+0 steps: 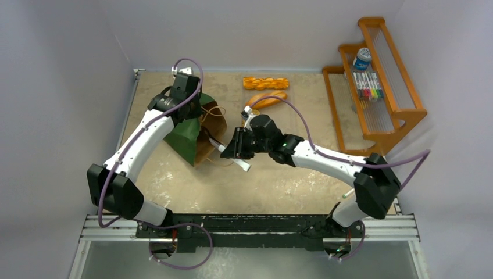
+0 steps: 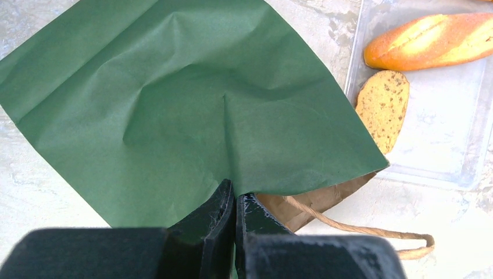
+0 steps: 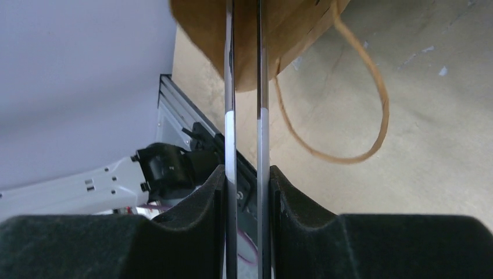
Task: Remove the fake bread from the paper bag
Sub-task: Take out the fake bread from the paper bag.
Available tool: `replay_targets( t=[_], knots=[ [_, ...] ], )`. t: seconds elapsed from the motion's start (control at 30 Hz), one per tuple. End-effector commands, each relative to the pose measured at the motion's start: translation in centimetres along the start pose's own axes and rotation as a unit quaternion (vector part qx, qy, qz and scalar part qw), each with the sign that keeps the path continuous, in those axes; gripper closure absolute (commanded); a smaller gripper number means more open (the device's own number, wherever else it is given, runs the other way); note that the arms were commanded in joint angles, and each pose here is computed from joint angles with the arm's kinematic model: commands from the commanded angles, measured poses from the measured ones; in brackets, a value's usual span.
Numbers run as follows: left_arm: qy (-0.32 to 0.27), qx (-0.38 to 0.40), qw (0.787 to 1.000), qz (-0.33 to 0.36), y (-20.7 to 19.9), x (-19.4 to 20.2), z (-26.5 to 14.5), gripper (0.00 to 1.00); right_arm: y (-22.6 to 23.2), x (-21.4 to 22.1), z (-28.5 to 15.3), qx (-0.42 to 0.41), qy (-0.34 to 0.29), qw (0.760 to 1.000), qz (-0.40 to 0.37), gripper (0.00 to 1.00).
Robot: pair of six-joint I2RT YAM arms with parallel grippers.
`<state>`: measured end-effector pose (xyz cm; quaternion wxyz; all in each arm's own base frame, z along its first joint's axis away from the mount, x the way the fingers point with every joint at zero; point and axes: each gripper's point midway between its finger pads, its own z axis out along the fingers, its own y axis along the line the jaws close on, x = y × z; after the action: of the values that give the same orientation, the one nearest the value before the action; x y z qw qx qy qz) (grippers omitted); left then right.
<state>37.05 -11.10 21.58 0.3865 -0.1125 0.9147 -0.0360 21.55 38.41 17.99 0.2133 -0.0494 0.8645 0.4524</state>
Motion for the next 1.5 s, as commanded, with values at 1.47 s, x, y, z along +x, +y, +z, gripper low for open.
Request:
replay_targets(
  t=[1.47],
  knots=[
    [-0.094, 0.053, 0.982, -0.157, -3.1, 1.8, -2.8, 1.0, 1.6, -4.1, 6.8, -0.02, -0.036, 0.958, 0.285, 0.76]
  ],
)
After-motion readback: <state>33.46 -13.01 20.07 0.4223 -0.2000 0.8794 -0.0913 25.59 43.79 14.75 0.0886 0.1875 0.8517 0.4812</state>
